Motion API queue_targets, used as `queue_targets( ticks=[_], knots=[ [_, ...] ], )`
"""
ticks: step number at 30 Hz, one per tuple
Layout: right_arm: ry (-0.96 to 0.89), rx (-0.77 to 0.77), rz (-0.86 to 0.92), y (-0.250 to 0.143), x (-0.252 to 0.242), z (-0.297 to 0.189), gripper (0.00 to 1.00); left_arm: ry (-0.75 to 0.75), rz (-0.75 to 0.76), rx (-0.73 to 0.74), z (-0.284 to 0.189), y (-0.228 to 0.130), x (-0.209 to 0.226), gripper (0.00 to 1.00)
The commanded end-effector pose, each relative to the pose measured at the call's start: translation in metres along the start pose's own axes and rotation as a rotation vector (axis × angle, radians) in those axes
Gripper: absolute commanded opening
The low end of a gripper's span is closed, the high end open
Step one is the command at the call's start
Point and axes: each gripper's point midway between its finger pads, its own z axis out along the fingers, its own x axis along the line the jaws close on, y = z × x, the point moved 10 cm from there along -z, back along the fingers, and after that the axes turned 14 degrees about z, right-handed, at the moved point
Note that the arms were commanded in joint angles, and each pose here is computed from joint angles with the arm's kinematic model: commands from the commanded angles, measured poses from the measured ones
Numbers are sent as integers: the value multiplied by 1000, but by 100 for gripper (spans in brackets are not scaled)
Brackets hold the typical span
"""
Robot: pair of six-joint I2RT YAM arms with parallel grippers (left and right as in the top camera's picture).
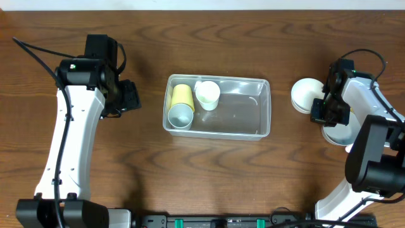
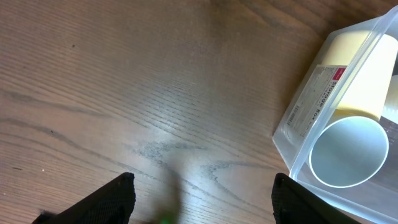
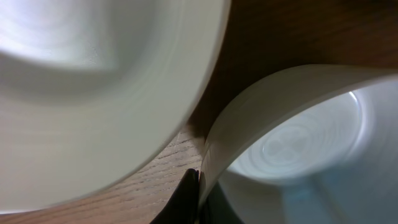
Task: Pack container
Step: 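Carry grey bowl with right gripper into the container and lower it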
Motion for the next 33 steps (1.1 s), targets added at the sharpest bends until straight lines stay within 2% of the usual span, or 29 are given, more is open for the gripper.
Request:
queue_targets(
  ticks=[1,9,17,22,25,28,33],
  knots=[
    [9,11,-8,-2,5,3,1,-6,0,10,2,-1,1,71],
    [23,-26,-20,-4,7,-19,1,-6,0,10,2,-1,1,71],
    [132,-196,-15,-21,-5,-103,1,-6,0,10,2,-1,1,71],
    [364,-383,-260,-52,15,-175,1,-6,0,10,2,-1,1,71],
    [428,-491,-433,-75,39,-203,1,-6,0,10,2,-1,1,71],
    [478,-549,-612,-101,72,-215,1,-6,0,10,2,-1,1,71],
    [540,-560,-812,-134,128,-212,1,-6,0,10,2,-1,1,71]
  ],
)
